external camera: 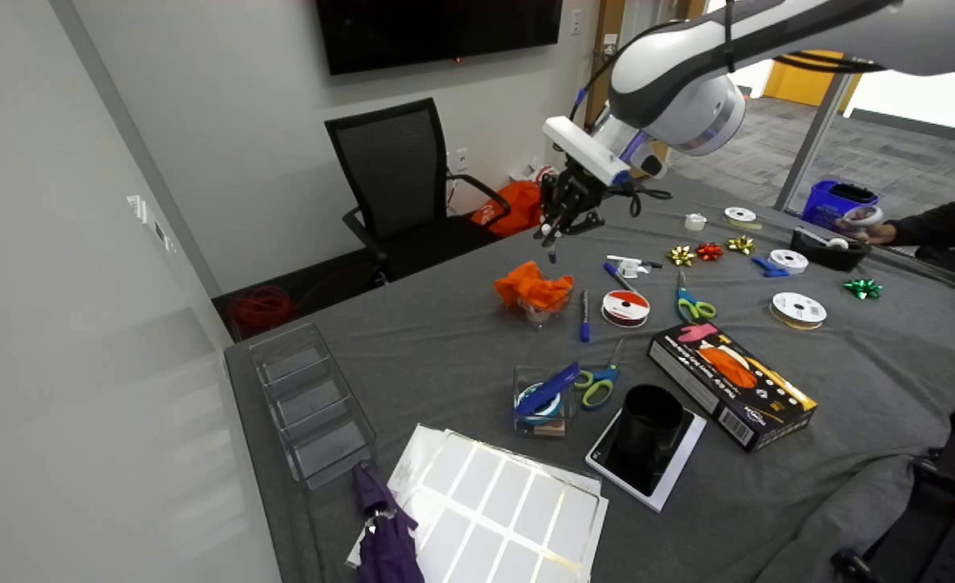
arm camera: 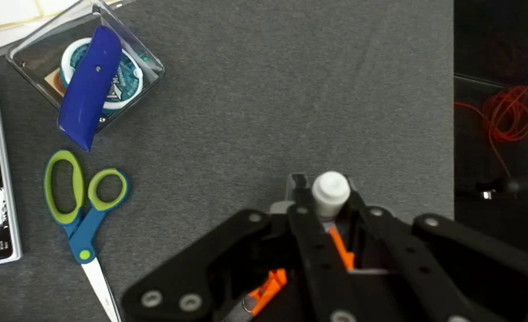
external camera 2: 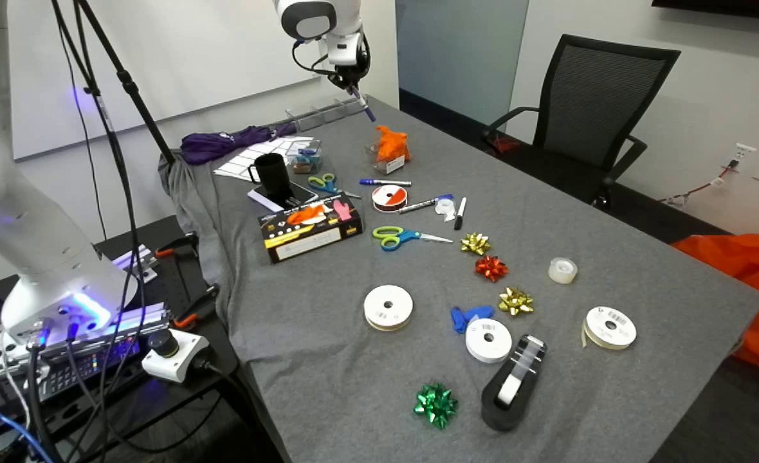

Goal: Lift the marker from the black cup and put it in the stationary holder containing the gloves and then lift the gloves and put them next to the box to the right

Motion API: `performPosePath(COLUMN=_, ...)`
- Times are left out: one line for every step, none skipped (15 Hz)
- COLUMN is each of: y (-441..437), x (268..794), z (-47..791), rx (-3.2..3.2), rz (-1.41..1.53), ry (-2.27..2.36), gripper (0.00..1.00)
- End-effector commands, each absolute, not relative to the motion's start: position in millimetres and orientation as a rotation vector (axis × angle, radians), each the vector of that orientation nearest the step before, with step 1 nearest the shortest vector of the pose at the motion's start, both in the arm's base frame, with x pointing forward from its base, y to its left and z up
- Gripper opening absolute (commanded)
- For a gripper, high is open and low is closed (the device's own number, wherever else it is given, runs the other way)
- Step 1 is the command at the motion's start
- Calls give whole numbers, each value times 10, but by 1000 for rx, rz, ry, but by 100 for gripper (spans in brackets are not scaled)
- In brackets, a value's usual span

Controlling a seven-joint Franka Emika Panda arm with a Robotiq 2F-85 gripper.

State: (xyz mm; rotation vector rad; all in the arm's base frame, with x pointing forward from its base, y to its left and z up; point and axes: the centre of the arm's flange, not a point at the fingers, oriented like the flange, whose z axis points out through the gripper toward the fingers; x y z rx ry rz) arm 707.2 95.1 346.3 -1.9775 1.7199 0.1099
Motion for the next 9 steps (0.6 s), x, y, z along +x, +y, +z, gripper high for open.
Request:
performPosePath(y=954, x=7072, z=3446, rx=-1979, rz=112, ry=1721, gripper=17)
performPosePath(y=957, x=7072, z=3463, rx=-1978, rz=111, ry=1719, gripper=17)
performPosePath(y=957, x=7072, z=3483, rx=-1977, rz=108, ry=1717, gripper=17)
performPosePath(y=958, x=7071, z=3496, rx=-1977, rz=107, ry=1716, gripper=17)
performPosePath(y=958, x=7072, z=3499, rx=-1976, rz=106, ry=1715, gripper=17)
performPosePath(y=975, x=7025, z=3488, rx=-1974, rz=103, ry=1697, gripper=4)
performPosePath(y=1014, x=7031, z=3431, rx=-1978, rz=107, ry=1709, gripper=4)
performPosePath(y=1043, x=7072, z=3361, rx=-1983, rz=109, ry=1723, gripper=4)
performPosePath(y=1065, x=7141, z=3276, rx=-1985, rz=111, ry=1737, gripper=4)
